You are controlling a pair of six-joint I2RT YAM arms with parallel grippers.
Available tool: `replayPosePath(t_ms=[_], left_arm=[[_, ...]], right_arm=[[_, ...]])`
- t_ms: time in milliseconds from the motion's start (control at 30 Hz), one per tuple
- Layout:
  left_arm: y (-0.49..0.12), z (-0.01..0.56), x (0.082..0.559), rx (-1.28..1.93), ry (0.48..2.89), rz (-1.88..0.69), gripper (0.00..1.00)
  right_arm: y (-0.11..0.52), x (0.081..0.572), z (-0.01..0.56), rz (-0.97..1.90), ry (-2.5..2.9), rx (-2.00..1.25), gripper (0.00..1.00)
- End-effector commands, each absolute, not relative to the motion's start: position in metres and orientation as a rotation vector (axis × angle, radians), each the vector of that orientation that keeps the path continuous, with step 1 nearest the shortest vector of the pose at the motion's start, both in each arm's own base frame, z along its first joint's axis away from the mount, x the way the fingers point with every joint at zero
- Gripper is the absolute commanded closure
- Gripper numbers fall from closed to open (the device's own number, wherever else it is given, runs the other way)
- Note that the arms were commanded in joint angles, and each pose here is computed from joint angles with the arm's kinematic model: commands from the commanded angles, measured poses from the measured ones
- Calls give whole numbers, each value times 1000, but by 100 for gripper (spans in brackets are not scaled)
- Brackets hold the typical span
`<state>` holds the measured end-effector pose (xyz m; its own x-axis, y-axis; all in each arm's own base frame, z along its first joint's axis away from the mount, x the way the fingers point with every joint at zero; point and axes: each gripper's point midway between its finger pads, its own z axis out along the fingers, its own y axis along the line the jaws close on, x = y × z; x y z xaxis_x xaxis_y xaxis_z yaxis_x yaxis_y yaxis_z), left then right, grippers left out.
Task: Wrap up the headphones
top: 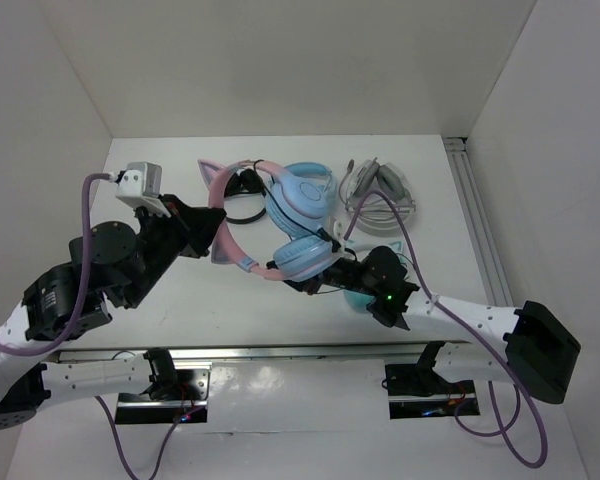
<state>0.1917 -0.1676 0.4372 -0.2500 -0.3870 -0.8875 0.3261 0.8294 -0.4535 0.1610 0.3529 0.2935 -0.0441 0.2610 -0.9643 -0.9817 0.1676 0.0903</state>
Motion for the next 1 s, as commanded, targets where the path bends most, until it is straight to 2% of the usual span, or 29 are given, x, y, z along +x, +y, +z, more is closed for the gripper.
replayPosePath(t_ms=[0,167,500,967], left_arm=[[-154,494,189,-237,1526,-855,100],[-134,497,193,-322,1512,-791,100],[-95,518,205,-473,1457,-609,100],[-72,517,220,-599,1413,-345,100]], right_arm=[[349,146,332,1326,949,-815,76],[352,139,323,1354,964,-825,71],[357,130,281,1370,1064,-848,70],[372,67,257,1512,1073,-922,69]])
